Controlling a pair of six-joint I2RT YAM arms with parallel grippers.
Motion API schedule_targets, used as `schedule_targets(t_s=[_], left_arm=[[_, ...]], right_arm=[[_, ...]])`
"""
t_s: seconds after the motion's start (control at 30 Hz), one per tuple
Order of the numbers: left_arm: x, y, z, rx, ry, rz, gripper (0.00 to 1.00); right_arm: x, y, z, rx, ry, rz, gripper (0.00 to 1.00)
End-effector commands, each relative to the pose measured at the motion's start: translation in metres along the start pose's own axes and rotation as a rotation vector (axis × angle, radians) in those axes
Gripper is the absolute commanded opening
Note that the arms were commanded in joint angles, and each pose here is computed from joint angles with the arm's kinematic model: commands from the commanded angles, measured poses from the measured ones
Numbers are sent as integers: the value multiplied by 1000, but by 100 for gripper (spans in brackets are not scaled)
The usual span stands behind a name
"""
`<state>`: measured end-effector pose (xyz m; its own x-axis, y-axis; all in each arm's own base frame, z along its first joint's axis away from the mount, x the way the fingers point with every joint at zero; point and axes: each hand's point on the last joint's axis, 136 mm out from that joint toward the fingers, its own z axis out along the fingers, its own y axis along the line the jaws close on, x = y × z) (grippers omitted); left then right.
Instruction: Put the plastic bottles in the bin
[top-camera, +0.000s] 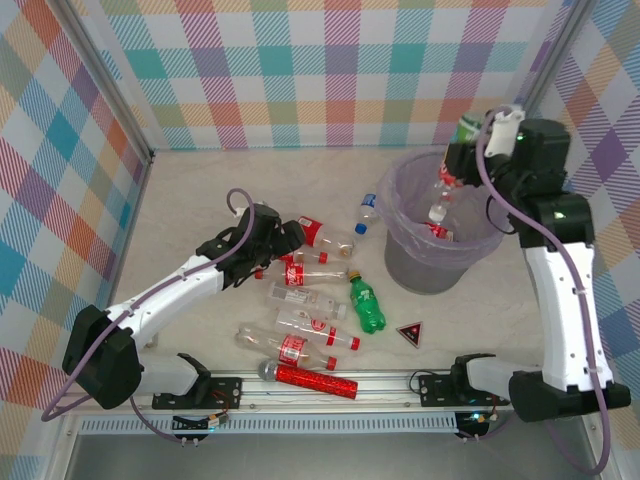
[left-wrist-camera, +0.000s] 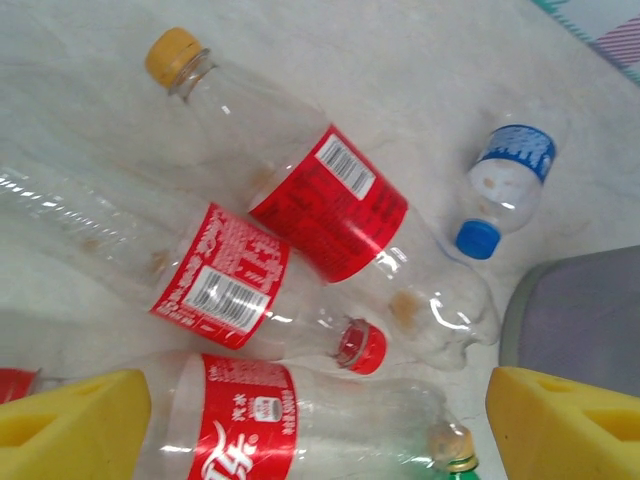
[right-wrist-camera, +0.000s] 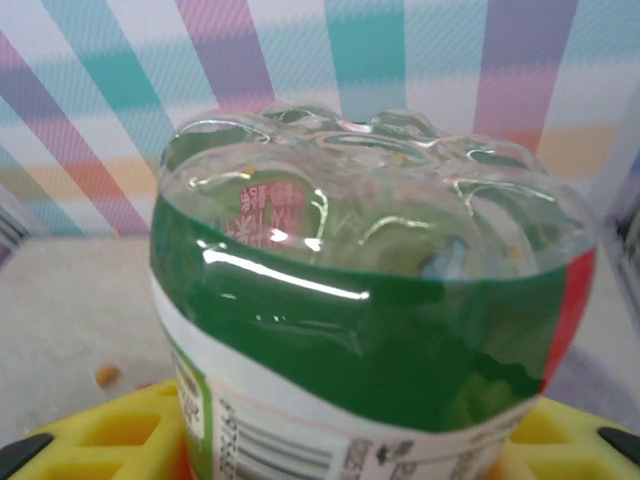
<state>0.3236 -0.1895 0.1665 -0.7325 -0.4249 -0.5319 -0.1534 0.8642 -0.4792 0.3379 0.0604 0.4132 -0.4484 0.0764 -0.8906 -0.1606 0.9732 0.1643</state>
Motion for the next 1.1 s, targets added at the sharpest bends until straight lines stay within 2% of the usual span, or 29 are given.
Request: schedule_targets(t_s=[0.0,0.17,0.37,0.5,0.67,0.77,0.93,1.07], left_arm=[[0,19,-7,-94,7,11,86],[10,37,-14,-127,8,-5,83],[15,68,-44,-213,-8,1,79],[24,85,-61,-286,41,38,77],[34,97,-71,-331,90,31,77],[40,100,-77,-337,112,16,84],[55,108,-91,-376,203,9,87],[70,111,-107,-414,291,-97,87]], right_arm=[[44,-8,26,10,118,62,51],[78,-5,59,-41,198,115,51],[122,-8,94,-58,297,174,53],[140,-10,106,-61,327,199,56],[140,-10,109,-63,319,205,66],[132,-9,106,-66,304,195,73],[120,-10,99,-60,277,165,85],[116,-11,95,-50,262,152,88]])
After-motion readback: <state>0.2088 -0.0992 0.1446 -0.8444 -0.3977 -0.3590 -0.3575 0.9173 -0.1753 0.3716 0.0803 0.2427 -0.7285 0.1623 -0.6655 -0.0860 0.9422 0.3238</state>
